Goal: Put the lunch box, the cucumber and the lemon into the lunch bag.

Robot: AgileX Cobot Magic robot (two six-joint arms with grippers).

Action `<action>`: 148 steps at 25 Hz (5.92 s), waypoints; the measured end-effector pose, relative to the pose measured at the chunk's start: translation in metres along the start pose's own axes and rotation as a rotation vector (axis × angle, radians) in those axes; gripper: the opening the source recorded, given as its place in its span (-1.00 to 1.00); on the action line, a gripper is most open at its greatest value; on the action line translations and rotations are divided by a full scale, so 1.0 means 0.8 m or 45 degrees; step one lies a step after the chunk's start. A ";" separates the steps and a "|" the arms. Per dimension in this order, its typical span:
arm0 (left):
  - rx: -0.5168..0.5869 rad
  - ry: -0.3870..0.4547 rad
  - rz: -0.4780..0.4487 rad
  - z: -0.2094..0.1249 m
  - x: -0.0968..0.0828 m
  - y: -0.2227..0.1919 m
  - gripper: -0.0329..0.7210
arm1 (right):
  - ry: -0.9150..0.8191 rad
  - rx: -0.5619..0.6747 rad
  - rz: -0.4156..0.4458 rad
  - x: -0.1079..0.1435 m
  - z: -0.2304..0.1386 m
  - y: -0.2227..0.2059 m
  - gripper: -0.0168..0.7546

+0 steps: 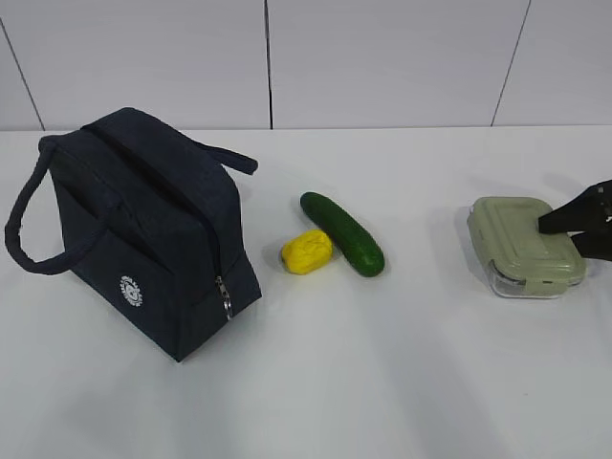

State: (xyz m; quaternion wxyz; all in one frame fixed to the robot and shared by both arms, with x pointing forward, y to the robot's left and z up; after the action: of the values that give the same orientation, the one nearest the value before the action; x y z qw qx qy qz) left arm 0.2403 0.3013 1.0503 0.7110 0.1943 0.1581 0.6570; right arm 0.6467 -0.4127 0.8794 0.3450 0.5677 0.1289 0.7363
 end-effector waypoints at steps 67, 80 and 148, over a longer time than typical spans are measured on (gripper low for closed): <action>0.000 0.000 0.000 0.000 0.000 0.000 -0.29 | -0.126 0.140 0.011 0.031 -0.003 -0.042 0.38; 0.000 0.000 0.000 0.000 0.000 0.000 -0.29 | -0.134 0.150 0.016 0.031 -0.004 -0.042 0.25; 0.000 0.000 0.000 0.000 0.000 0.000 -0.29 | -0.157 0.137 0.030 0.033 -0.002 -0.042 0.01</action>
State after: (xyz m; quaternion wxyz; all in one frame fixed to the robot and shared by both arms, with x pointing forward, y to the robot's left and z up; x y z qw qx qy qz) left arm 0.2403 0.3013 1.0503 0.7110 0.1943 0.1581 0.6570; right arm 0.6542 -0.3705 0.8792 0.3124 0.6312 0.1401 0.6960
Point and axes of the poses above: a point on each arm's last joint axis where the gripper is mounted, y pointing back along that axis away from the gripper, x along the wrist's bending axis when the last joint is at zero, z = x × y, the point moved 1 cm from there along -y, pointing out along that axis toward the gripper, and after that the axes turned 3 degrees about -y, right-handed, at the moved point
